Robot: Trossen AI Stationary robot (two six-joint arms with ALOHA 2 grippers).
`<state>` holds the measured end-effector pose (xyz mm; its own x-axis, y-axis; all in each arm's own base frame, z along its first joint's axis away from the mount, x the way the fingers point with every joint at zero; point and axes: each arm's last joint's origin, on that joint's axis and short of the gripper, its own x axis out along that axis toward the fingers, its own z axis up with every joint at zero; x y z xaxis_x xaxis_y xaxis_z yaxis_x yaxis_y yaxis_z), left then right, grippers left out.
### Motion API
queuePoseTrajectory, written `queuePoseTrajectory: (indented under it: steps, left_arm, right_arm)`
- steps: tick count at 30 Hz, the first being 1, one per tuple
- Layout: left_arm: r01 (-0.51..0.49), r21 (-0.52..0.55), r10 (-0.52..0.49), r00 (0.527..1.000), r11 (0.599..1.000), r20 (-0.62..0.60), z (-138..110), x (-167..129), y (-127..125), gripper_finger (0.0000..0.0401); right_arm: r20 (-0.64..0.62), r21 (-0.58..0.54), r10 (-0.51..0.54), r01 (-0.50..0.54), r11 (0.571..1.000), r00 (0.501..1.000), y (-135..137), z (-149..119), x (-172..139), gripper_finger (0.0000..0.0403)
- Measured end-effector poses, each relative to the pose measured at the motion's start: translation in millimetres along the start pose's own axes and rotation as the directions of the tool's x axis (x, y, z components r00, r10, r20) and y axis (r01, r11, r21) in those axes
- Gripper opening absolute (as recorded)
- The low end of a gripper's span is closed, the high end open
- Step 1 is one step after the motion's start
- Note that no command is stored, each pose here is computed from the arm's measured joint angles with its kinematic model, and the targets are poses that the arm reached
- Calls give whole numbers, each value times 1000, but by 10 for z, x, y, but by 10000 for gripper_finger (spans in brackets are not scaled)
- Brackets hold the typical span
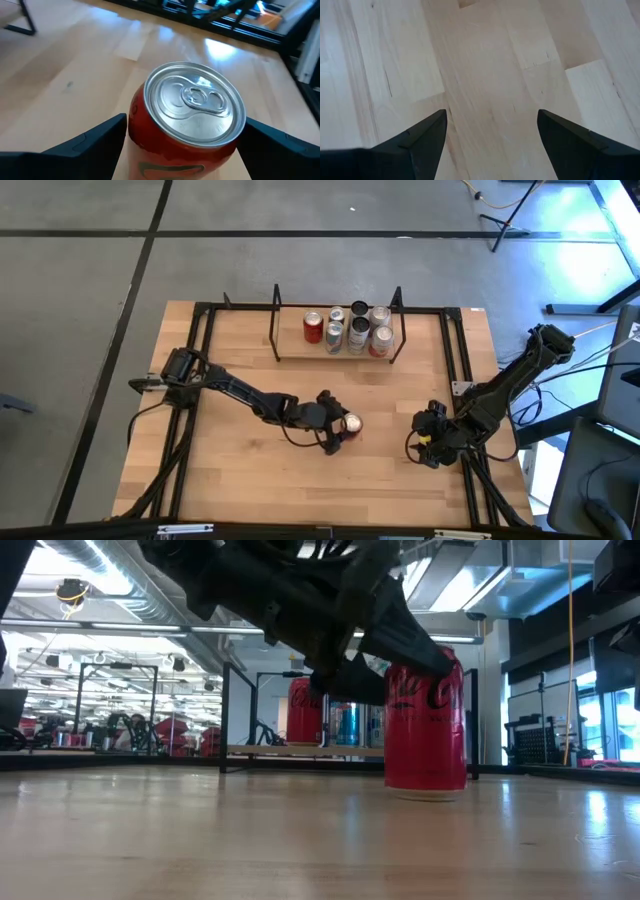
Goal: Place canned beverage on shelf
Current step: Put the red soda can on the shelf
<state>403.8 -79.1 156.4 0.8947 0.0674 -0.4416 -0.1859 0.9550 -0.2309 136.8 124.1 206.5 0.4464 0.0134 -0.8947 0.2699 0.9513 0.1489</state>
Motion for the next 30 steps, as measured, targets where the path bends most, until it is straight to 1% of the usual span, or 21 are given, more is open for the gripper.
queuePoseTrajectory:
  steps: [4, 6, 10, 13, 18, 21, 25, 28, 30]
  left_arm:
    - [-65, 0, 65, 998, 998, 21, 3, 2, 25, 337]
    - [-95, -16, 95, 995, 995, 33, 9, 6, 45, 328]
    - [-129, -115, 136, 989, 985, 52, 48, 24, 128, 289]
    - [-148, -148, 158, 986, 978, 61, 60, 30, 158, 259]
    - [-157, -149, 167, 984, 976, 60, 103, -17, 157, 259]
    - [-174, -153, 187, 980, 973, 74, 266, -187, 140, 259]
    - [-257, -127, 270, 958, 958, 98, 560, -540, 169, 259]
    - [-300, -77, 306, 950, 951, 70, 715, -761, 277, 259]
    - [-327, -78, 332, 942, 942, 54, 815, -899, 389, 259]
  right_arm:
    - [-6, 2, 5, -5, 1000, 1000, 2, -1, 0, 296]
    - [-5, 4, 6, -6, 1000, 1000, 3, -1, 0, 296]
    - [-5, 32, 6, -6, 999, 1000, 4, -1, 0, 296]
    - [-6, 55, 7, -6, 998, 1000, 4, -1, 0, 296]
    - [-12, 57, 11, -10, 998, 1000, 5, -2, 0, 296]
    - [-12, 57, 11, -11, 998, 1000, 5, -2, 0, 296]
    - [-10, 58, 11, -10, 998, 1000, 6, -1, 0, 296]
    - [8, 58, 4, -4, 998, 1000, 6, 5, 0, 296]
    - [22, 59, -4, 3, 998, 1000, 3, 9, 0, 296]
